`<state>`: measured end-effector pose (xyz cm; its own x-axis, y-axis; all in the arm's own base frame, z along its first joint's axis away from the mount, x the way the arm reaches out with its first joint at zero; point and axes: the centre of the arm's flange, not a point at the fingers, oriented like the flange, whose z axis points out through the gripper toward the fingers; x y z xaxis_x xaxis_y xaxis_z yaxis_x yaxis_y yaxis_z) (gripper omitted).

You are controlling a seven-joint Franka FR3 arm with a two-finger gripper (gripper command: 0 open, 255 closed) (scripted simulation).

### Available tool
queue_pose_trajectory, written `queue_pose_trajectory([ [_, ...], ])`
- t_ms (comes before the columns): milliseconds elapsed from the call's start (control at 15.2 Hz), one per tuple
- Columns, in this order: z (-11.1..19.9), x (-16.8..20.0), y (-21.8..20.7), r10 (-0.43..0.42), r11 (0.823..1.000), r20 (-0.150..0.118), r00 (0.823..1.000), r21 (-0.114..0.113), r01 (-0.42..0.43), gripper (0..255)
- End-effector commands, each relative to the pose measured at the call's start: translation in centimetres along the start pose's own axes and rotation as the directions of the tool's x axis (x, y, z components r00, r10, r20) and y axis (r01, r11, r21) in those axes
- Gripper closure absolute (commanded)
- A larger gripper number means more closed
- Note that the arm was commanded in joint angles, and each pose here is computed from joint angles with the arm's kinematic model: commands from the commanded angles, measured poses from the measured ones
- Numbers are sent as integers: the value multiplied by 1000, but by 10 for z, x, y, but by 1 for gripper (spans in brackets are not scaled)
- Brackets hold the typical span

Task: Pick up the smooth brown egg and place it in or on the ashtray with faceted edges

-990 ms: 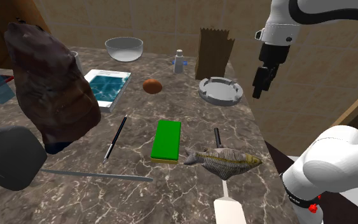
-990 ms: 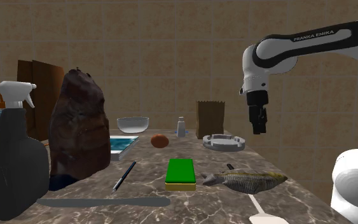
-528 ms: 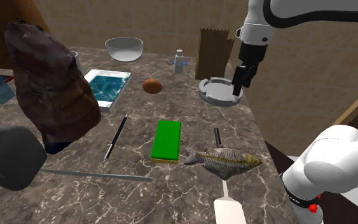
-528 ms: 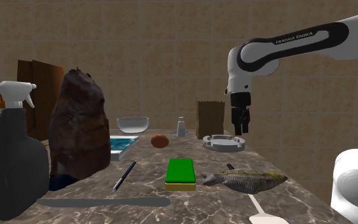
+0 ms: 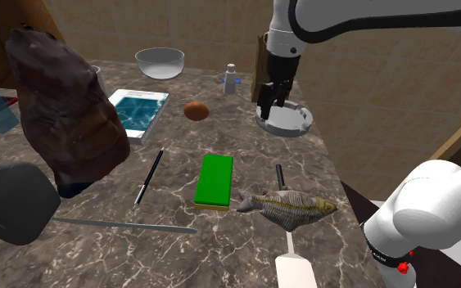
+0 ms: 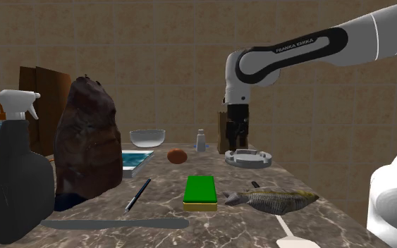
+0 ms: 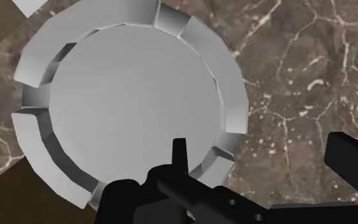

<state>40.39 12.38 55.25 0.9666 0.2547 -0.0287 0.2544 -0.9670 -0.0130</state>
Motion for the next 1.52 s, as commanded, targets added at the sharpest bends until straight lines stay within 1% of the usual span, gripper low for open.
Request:
queue_pose_trajectory([
  [0, 0, 21, -13, -15, 1000, -18, 1000, -16, 15, 0],
  [462, 0, 93, -65, -70, 995, -76, 995, -77, 64, 0],
  [990, -2, 172, -128, -135, 982, -137, 981, -149, 115, 0],
  [1056, -2, 178, -133, -140, 981, -141, 980, -155, 118, 0],
  [1452, 29, 184, -129, -140, 981, -141, 980, -155, 118, 0],
])
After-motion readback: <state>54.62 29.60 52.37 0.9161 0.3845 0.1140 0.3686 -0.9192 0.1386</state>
